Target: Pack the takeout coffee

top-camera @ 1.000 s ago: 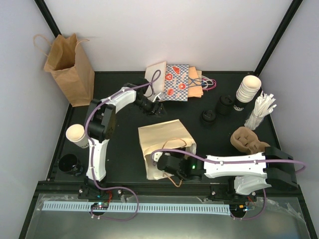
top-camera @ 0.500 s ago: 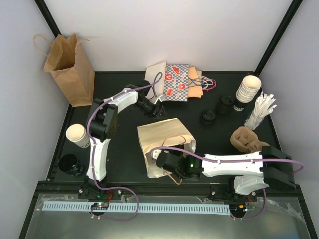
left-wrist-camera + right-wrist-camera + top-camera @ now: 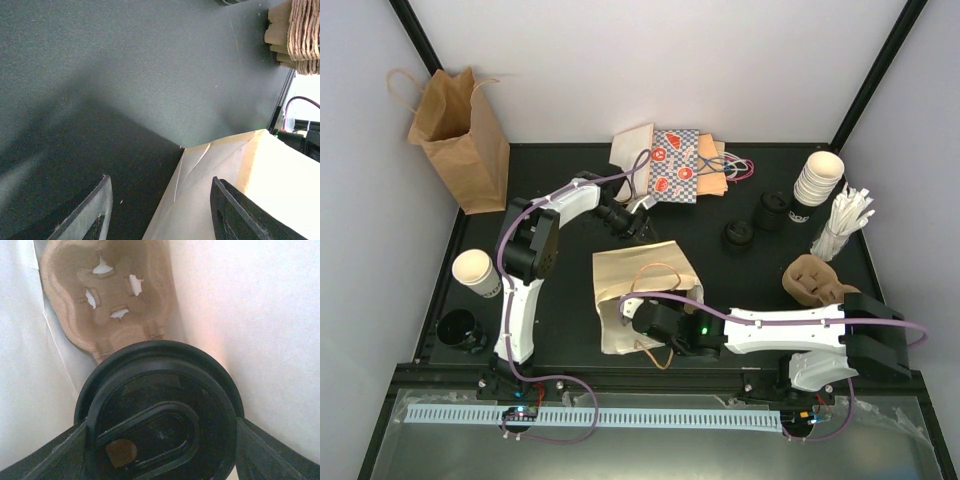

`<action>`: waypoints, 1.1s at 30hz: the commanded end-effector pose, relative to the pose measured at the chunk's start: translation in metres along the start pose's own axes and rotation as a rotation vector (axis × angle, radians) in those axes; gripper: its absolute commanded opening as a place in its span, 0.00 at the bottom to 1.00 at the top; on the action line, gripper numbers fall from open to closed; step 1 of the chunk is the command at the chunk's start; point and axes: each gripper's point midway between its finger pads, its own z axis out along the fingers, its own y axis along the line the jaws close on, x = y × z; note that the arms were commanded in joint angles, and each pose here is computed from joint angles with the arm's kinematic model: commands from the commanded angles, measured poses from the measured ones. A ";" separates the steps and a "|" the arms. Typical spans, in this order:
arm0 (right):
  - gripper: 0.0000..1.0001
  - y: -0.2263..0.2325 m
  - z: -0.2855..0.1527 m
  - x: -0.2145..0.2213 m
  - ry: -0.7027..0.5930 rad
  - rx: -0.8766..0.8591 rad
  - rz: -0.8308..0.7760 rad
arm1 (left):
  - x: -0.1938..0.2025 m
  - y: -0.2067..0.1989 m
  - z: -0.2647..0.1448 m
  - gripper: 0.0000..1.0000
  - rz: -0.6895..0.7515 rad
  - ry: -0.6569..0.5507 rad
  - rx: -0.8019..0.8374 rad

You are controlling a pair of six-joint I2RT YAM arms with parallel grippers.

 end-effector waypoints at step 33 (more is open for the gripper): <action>0.58 0.048 0.019 0.030 0.108 -0.095 0.225 | 0.036 -0.028 0.019 0.54 0.029 0.090 0.066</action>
